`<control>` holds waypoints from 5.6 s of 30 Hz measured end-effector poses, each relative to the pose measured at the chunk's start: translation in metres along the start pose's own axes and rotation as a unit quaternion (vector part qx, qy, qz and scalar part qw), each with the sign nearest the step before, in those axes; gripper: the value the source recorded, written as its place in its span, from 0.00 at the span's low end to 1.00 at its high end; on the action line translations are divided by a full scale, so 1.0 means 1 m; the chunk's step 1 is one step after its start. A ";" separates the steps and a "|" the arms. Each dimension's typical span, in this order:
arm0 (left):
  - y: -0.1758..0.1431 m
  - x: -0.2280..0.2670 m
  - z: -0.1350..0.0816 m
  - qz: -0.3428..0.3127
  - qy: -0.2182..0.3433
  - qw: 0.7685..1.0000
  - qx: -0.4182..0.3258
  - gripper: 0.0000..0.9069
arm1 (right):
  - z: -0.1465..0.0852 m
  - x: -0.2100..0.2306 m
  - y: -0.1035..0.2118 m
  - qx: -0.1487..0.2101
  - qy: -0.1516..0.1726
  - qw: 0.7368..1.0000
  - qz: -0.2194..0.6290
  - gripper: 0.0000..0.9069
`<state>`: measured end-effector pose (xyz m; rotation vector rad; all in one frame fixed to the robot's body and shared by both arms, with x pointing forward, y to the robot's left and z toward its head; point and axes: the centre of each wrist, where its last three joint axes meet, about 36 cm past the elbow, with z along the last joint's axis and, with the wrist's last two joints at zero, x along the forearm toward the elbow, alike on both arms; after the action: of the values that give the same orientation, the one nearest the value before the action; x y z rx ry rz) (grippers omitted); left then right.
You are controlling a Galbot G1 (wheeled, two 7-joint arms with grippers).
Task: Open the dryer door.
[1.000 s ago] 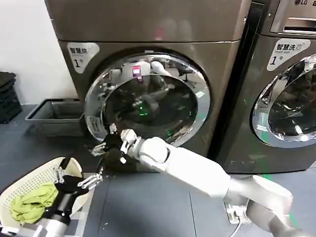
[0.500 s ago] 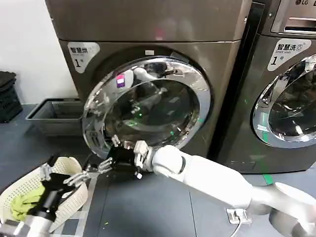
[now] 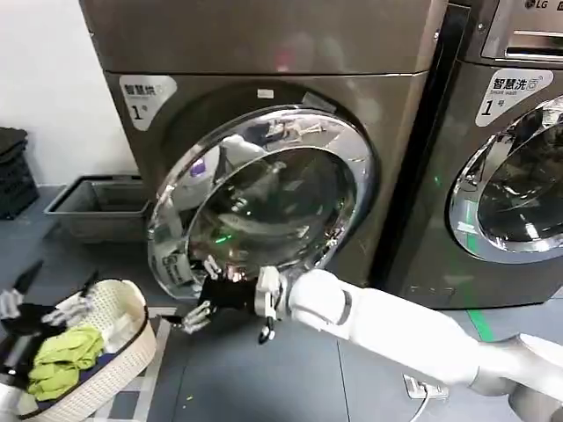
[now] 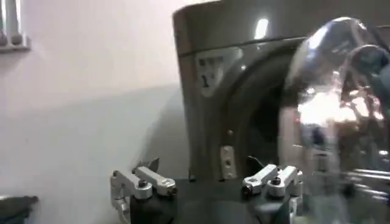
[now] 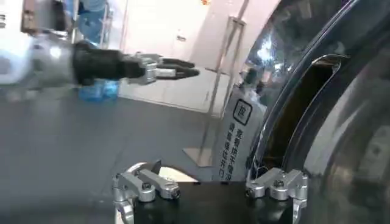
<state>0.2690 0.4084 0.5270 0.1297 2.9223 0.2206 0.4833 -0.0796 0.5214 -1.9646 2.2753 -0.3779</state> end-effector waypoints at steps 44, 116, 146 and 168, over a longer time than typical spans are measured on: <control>-0.048 -0.110 0.034 0.233 0.014 0.972 -0.014 1.00 | 0.000 0.153 0.035 0.072 -0.029 0.981 -0.176 1.00; -0.216 -0.164 0.045 0.482 -0.028 0.876 0.021 1.00 | 0.047 0.519 0.145 0.119 0.092 0.939 0.311 1.00; -0.300 -0.197 0.045 0.550 -0.050 0.833 0.026 1.00 | 0.025 0.646 0.316 0.098 0.317 0.523 0.785 1.00; -0.355 -0.217 0.049 0.554 -0.069 0.830 0.016 1.00 | -0.025 0.655 0.431 -0.013 0.433 0.154 0.888 1.00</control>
<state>0.4660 0.0428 0.4670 1.7375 2.3230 0.2956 -0.0369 -0.6650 0.4840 2.2642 2.6194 -0.8802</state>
